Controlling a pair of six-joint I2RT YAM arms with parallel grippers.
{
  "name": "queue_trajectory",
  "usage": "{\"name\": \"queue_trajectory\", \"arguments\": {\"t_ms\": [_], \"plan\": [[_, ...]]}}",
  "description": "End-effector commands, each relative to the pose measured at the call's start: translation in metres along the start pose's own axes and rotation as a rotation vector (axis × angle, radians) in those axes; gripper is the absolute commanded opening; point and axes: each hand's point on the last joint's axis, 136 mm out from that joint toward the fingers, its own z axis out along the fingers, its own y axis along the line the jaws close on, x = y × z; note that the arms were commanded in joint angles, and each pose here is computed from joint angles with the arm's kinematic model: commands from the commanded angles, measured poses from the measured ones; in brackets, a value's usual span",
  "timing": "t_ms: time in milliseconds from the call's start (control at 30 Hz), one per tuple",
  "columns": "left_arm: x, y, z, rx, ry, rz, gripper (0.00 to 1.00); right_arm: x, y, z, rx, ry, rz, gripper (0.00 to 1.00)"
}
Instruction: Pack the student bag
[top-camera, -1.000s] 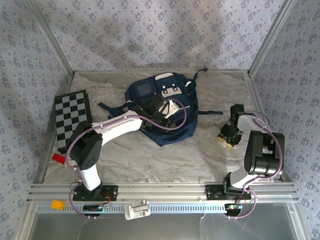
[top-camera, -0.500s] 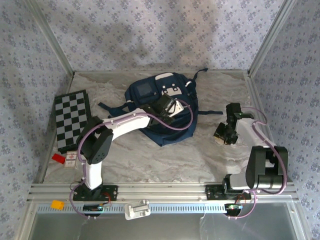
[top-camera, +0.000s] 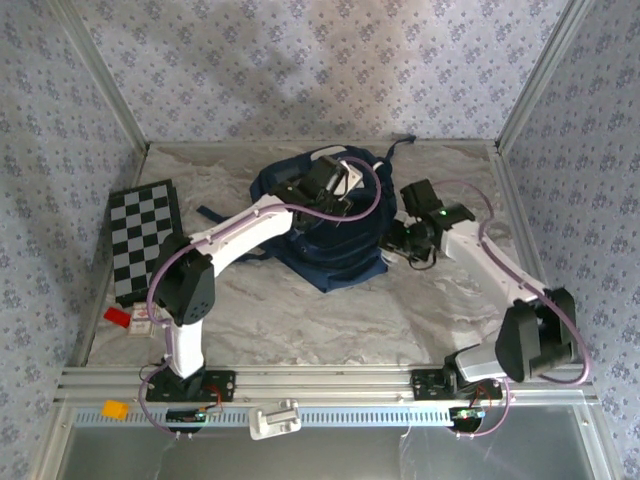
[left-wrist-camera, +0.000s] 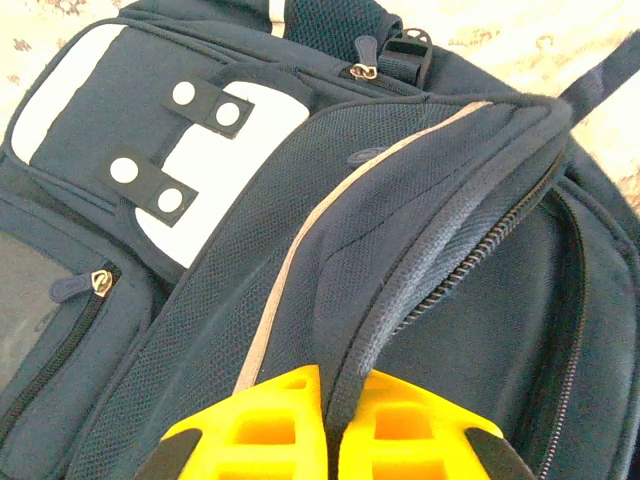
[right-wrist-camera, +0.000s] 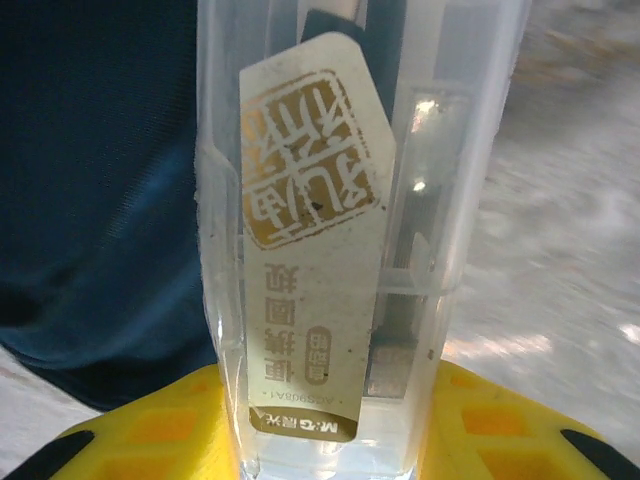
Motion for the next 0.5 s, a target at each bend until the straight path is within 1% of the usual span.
{"name": "queue_trajectory", "arguments": {"t_ms": [0,67,200,233,300,367,467], "plan": [[-0.05,-0.012,-0.029,0.055,-0.121,-0.15,0.0,-0.023,0.047,0.015,-0.099,-0.024,0.04,0.4],[-0.05,-0.014,-0.027,0.054,-0.104,-0.179,0.0,-0.032,0.063,0.028,-0.119,-0.014,0.054,0.4],[-0.046,-0.014,-0.025,0.061,-0.099,-0.238,0.0,-0.05,0.082,0.045,-0.17,-0.051,0.085,0.46],[-0.045,-0.012,-0.025,0.058,-0.1,-0.249,0.0,-0.054,0.089,0.048,-0.211,-0.054,0.091,0.48],[-0.043,-0.01,-0.026,0.06,-0.099,-0.267,0.0,-0.059,0.103,0.049,-0.293,-0.065,0.092,0.64],[-0.042,-0.008,-0.027,0.078,-0.101,-0.288,0.0,-0.059,0.104,0.046,-0.3,-0.071,0.086,0.66],[-0.04,-0.005,-0.028,0.082,-0.105,-0.301,0.0,-0.055,0.099,0.042,-0.326,-0.075,0.091,0.65]]}}
